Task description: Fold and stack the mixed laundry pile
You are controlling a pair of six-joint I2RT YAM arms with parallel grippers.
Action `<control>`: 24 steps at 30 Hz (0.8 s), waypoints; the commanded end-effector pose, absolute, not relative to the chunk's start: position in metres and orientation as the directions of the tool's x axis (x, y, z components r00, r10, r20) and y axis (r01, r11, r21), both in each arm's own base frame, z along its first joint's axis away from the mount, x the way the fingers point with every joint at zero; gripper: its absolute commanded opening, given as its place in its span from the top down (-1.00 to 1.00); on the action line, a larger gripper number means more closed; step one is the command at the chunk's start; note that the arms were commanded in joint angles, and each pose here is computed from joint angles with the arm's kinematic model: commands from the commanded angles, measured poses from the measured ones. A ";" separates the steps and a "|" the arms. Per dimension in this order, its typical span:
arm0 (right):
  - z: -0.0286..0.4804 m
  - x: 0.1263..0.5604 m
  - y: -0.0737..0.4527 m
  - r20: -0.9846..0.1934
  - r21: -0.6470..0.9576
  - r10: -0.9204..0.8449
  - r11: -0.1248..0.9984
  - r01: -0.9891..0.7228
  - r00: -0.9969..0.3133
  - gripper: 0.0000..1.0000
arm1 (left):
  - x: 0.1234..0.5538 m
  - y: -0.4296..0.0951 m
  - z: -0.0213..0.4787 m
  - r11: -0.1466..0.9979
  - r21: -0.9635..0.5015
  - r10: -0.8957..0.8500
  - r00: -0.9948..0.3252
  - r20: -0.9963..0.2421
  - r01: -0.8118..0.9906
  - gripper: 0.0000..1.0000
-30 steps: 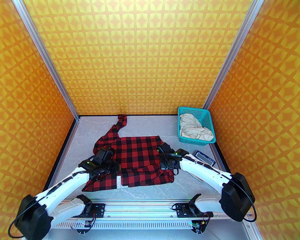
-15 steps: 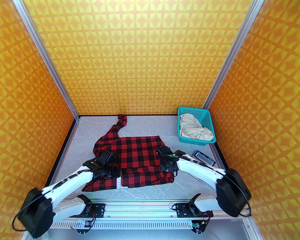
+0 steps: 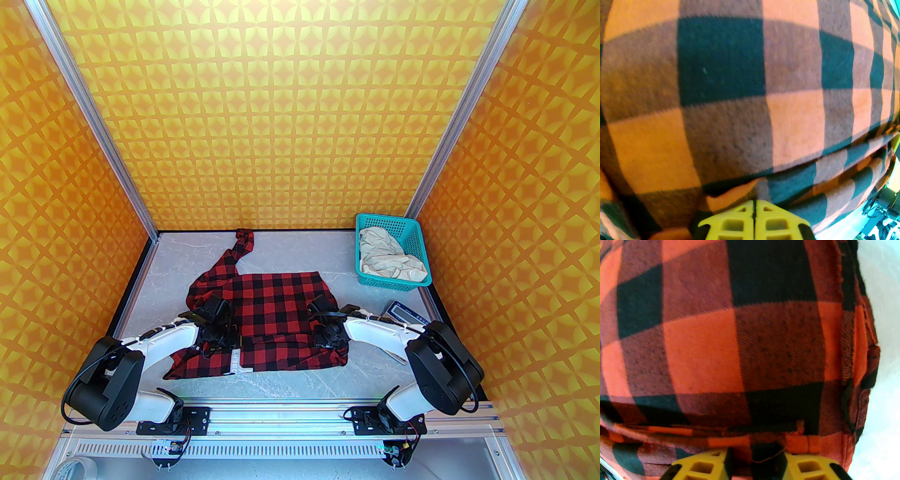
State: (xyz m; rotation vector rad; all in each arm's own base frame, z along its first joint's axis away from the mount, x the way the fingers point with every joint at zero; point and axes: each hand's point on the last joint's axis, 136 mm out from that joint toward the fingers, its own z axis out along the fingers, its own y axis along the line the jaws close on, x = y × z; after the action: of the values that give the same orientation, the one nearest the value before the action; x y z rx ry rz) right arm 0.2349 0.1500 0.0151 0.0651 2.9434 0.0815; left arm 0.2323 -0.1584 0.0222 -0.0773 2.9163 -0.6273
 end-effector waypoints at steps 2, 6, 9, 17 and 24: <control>0.025 0.237 0.136 -0.185 -0.017 0.033 0.999 0.037 -0.982 0.16 | 0.239 -0.147 0.049 0.917 -0.398 -0.084 -0.977 -0.198 0.002 0.53; 0.077 0.269 0.156 -0.292 0.040 0.003 0.999 -0.009 -0.957 0.07 | 0.267 -0.145 0.097 0.908 -0.416 -0.094 -0.949 -0.299 0.042 0.33; 0.093 0.301 0.176 -0.334 0.068 -0.025 0.996 -0.050 -0.942 0.04 | 0.297 -0.136 0.098 0.916 -0.398 -0.096 -0.943 -0.319 0.042 0.37; 0.065 0.410 0.201 -0.339 0.094 -0.033 0.993 -0.069 -0.940 0.16 | 0.425 -0.103 0.092 0.891 -0.451 -0.234 -0.892 -0.385 -0.039 0.57; 0.022 0.465 0.170 -0.288 0.066 0.020 0.998 0.001 -0.958 0.23 | 0.492 -0.072 0.048 0.874 -0.466 -0.315 -0.888 -0.334 -0.135 0.66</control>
State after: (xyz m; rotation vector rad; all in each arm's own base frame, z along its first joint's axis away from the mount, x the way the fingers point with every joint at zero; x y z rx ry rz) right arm 0.4547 0.1819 0.0287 0.0298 2.8236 0.1154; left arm 0.4792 -0.0791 0.0547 -0.3237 2.6497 -0.5862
